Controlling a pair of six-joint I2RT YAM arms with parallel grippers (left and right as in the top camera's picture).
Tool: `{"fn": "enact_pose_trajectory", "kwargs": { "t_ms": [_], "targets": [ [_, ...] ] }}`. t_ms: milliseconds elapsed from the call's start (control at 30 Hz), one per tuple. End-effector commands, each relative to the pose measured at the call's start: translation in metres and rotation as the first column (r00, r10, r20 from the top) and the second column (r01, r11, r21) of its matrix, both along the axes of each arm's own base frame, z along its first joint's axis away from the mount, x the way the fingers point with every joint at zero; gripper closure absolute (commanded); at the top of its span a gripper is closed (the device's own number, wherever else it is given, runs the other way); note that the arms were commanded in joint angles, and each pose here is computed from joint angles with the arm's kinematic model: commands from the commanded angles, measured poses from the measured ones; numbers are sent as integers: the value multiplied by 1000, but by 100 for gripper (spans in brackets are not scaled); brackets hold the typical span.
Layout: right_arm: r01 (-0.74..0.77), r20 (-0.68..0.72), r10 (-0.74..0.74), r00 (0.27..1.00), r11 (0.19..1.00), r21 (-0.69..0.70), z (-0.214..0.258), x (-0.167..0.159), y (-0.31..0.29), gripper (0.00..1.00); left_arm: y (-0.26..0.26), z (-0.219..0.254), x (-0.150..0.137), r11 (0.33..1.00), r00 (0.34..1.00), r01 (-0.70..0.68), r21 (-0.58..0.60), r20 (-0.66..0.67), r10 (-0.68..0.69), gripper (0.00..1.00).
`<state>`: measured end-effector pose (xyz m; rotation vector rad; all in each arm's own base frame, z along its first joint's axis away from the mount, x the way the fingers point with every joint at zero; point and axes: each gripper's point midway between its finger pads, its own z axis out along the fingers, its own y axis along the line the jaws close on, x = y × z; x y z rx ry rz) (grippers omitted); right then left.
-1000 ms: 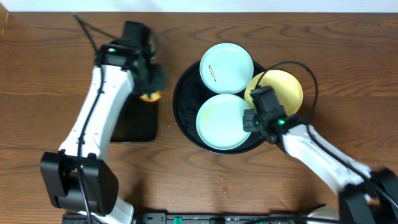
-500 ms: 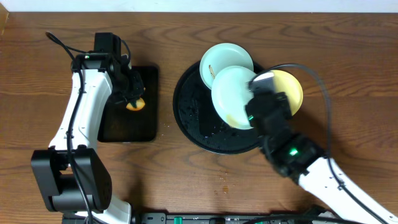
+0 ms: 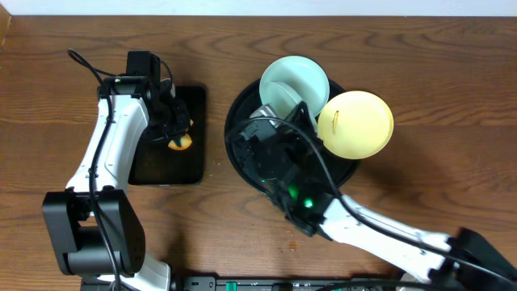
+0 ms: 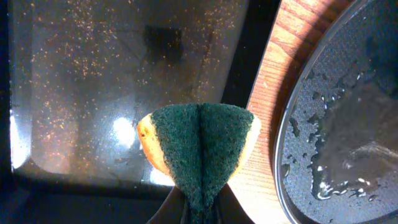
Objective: Clean dirty plates on tray and stack at the side
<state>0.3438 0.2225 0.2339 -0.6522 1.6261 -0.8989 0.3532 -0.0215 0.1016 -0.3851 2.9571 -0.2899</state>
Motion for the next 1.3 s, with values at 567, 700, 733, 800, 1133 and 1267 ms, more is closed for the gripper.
{"fn": "enact_pose_trajectory", "kwargs": {
  "t_ms": [567,700,733,800,1133,1267],
  "targets": [
    [184,87,-194,977,977,111,12,-8,-23,99,-83,40,7,848,963,258,-463,188,-191,93],
    [98,80,-110,991,985,142,19,0,-17,99,-83,41,7,848,963,260,-461,192,-191,93],
    [54,73,-65,995,987,149,19,5,-13,99,-83,41,7,848,962,261,-461,193,-191,93],
    [9,73,-23,997,983,185,22,14,-12,99,-83,42,7,848,962,261,-461,194,-191,93],
    [0,-324,267,908,772,636,-49,16,-13,99,-87,74,11,842,926,329,-427,319,-200,93],
    [38,-345,341,874,661,750,-47,19,-20,99,-111,97,-1,799,892,410,-439,378,-249,93]
  ]
}}
